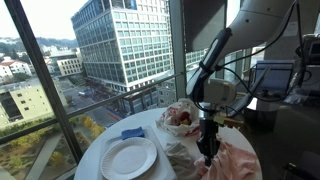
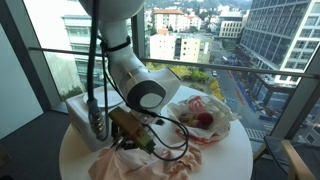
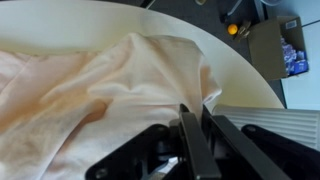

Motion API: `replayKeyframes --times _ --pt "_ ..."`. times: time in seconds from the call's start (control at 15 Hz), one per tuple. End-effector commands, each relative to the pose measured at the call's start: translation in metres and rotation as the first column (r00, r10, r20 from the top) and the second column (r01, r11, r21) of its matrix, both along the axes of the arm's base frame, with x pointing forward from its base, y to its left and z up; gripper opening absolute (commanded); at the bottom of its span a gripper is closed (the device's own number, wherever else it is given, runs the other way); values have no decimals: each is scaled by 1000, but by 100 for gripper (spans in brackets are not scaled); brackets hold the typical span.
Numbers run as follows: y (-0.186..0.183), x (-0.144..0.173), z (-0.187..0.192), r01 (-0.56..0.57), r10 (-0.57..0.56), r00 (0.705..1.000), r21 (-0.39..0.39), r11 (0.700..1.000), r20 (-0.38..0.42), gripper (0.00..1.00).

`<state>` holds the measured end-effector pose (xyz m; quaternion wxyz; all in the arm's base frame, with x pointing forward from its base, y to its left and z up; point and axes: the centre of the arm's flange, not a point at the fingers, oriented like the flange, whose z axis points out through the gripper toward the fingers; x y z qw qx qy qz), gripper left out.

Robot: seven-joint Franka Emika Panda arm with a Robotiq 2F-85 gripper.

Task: Unfold the peach t-shirt.

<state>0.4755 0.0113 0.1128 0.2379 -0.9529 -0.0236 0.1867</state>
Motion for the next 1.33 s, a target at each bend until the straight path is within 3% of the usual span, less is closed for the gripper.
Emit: replayKeyframes --times 0.0,0.07,0.27,0.47,0.67,0.93,1.27 --pt "5 -3 -9 -76 79 993 39 996 -92 46" --pt "6 -4 -9 -60 63 993 29 998 -104 52" --pt "2 1 -2 40 -42 998 -54 998 -41 75" --pt "-13 28 -7 188 -183 982 -142 972 46 97" --pt "-27 53 -14 341 -325 939 -190 920 111 100" --pt "-38 76 -26 529 -495 848 -239 815 188 100" --pt "-66 73 -58 701 -655 710 -342 626 258 100"
